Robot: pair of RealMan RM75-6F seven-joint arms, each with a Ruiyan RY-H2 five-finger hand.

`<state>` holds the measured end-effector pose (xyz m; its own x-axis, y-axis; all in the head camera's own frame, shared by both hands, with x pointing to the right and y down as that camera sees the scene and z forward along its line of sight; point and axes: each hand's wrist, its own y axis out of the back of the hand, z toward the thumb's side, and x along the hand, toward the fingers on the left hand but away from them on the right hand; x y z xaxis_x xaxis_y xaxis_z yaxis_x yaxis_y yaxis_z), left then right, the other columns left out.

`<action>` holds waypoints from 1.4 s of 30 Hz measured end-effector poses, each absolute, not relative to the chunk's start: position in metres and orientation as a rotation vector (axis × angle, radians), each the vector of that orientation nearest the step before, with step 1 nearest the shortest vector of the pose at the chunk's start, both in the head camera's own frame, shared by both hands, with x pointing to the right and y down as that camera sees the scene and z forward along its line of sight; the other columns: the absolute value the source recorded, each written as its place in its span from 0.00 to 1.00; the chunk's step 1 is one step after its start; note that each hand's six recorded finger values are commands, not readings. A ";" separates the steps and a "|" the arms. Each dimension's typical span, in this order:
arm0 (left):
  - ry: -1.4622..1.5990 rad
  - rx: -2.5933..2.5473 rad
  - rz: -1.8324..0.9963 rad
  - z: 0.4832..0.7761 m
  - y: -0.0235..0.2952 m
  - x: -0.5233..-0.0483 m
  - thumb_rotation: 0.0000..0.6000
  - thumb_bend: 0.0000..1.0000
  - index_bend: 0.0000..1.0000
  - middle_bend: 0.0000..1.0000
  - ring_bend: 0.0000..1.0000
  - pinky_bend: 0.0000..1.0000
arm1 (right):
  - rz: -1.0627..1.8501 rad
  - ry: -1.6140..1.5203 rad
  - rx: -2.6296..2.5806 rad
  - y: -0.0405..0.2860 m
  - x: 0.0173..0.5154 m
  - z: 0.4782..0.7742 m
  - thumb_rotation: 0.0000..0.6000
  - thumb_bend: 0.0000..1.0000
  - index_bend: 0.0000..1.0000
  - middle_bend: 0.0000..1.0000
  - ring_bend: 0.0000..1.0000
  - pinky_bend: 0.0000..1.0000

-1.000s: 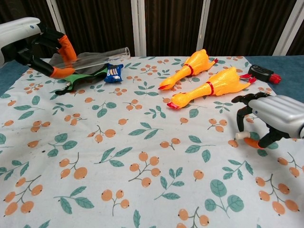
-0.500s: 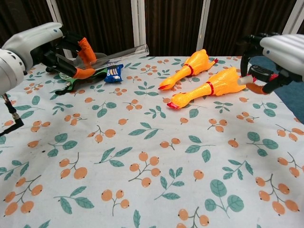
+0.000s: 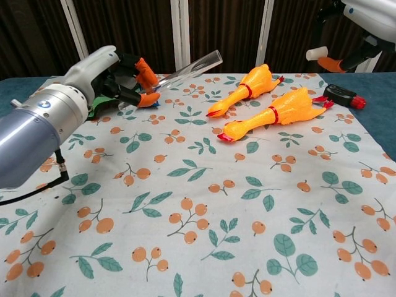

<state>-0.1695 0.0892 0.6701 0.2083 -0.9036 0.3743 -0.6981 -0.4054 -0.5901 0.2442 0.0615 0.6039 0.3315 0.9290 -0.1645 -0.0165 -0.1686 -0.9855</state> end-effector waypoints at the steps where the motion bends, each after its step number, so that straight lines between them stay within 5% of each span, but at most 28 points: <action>1: 1.520 -2.200 -0.991 0.672 0.089 -0.166 1.00 0.54 0.66 0.51 0.04 0.00 | 1.058 -0.873 -1.474 0.060 0.243 0.603 1.00 0.43 0.59 0.11 0.02 0.00; 42: 1.611 -2.170 -1.157 0.684 0.084 -0.147 1.00 0.54 0.66 0.51 0.04 0.00 | 0.902 -0.698 -1.275 0.058 0.173 0.621 1.00 0.43 0.59 0.11 0.02 0.00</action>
